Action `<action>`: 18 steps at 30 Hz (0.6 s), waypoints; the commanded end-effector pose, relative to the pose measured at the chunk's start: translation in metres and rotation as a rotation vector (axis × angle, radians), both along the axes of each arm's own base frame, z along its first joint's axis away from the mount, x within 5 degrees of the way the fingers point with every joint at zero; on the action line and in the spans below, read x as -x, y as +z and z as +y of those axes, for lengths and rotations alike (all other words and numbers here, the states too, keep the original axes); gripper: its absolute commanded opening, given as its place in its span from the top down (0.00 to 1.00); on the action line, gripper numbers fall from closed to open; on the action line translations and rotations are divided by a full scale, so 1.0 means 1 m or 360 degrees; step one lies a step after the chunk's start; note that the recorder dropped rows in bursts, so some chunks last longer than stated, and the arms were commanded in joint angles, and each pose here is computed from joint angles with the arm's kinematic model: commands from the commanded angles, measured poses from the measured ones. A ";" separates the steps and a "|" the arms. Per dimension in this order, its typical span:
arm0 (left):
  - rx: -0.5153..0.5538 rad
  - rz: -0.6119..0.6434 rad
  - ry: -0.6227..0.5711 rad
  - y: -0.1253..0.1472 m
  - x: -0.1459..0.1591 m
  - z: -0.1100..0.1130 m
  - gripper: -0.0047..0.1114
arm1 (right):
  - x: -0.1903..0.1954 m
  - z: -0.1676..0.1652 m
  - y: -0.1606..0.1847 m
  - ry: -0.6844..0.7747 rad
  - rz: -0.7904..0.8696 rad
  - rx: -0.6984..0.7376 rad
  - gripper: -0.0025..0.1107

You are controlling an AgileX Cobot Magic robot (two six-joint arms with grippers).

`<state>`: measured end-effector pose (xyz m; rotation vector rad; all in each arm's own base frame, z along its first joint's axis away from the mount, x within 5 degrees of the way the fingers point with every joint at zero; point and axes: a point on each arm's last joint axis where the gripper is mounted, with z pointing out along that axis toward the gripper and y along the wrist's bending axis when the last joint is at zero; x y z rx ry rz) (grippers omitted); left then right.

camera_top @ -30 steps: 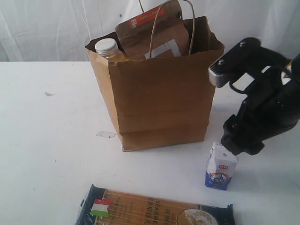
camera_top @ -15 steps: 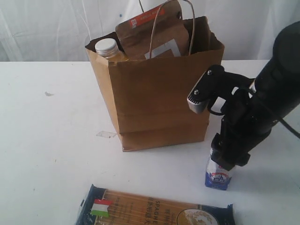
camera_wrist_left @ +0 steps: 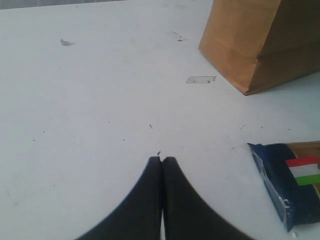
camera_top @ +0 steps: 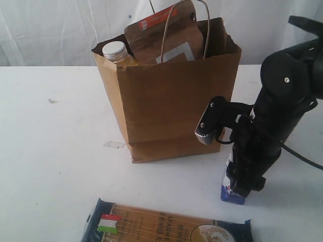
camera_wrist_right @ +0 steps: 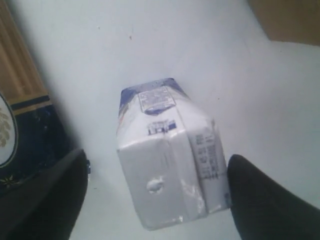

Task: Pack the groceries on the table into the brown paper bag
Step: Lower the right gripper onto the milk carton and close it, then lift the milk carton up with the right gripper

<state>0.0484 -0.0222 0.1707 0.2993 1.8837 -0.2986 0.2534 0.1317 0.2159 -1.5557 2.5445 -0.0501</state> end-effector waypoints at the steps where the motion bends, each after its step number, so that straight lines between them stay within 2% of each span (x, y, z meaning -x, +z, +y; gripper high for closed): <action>1: 0.0022 0.0003 0.0011 -0.001 0.000 0.000 0.96 | -0.006 0.000 -0.010 0.0016 -0.0005 0.0017 0.35; 4: 0.0022 0.0003 0.0011 -0.001 0.000 0.000 0.96 | -0.010 0.002 -0.012 0.0009 -0.0052 -0.0011 0.40; 10: 0.0022 0.0003 0.0011 -0.001 0.000 0.000 0.96 | -0.009 0.001 -0.012 -0.0056 -0.0026 -0.0008 0.74; 18: 0.0022 0.0003 0.0011 -0.001 0.000 0.000 0.96 | -0.008 -0.003 -0.005 -0.0298 -0.0069 -0.0016 0.97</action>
